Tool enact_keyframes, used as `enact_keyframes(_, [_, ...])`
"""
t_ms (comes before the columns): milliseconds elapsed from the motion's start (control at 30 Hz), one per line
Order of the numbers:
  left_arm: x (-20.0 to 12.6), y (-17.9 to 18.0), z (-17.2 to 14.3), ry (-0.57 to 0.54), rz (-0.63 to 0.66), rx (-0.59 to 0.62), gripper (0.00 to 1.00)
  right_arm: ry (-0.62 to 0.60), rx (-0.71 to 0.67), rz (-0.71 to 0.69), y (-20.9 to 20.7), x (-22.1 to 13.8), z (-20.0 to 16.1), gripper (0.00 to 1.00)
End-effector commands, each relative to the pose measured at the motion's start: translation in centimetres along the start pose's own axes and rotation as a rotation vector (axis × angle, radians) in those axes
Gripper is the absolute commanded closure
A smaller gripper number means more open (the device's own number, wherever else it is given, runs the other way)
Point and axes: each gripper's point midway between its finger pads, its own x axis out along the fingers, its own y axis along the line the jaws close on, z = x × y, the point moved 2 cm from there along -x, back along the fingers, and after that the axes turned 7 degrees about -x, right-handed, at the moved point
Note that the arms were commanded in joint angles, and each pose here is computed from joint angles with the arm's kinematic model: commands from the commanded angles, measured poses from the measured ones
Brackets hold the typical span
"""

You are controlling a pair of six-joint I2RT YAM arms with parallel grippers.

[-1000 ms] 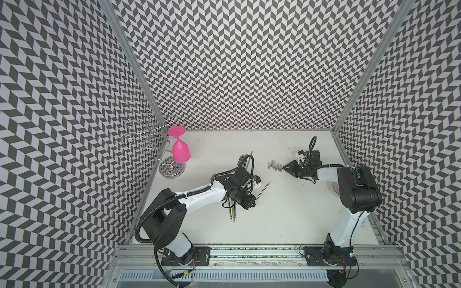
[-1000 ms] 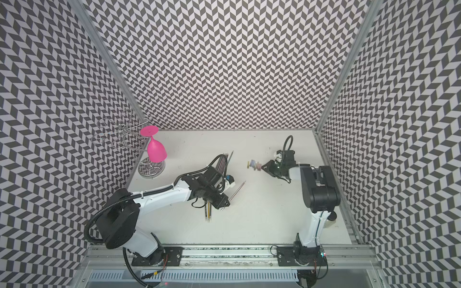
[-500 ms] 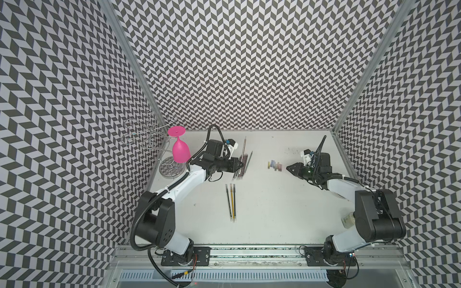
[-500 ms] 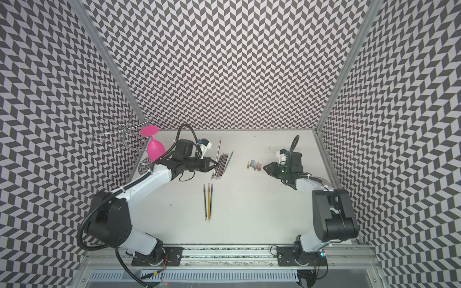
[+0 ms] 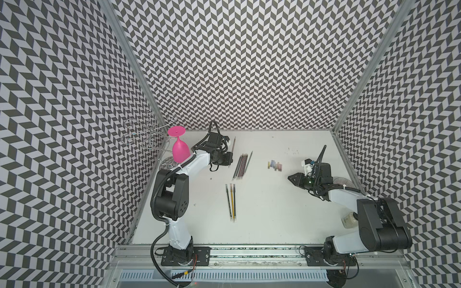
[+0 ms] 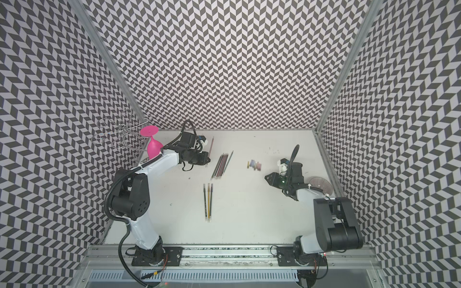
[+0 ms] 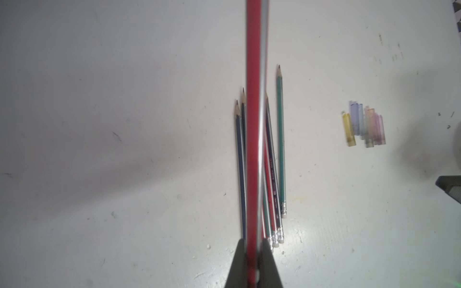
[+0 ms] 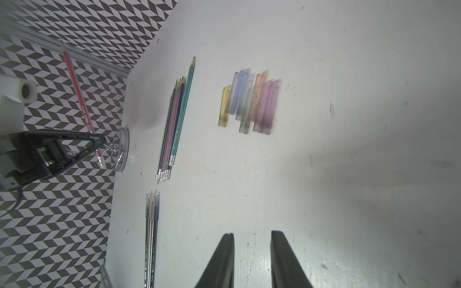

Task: Remove the protective cover of the pencils
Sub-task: Place the pencil at the center of the board.

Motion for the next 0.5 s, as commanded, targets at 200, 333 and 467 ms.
enact_keyframes(200, [2.3, 1.4, -2.2, 0.130, 0.034, -0.017, 0.95, -0.055, -0.022, 0.043, 0.8, 0.2, 1.4, 0.72])
enact_keyframes(333, [3.1, 1.2, -3.2, 0.160, 0.019, -0.017, 0.91, -0.115, -0.032, 0.055, 1.4, -0.7, 2.1, 0.71])
enact_keyframes(467, [4.2, 0.6, -4.2, 0.198, -0.001, -0.013, 0.91, -0.112, -0.038, 0.033, 1.0, -0.7, 1.7, 0.71])
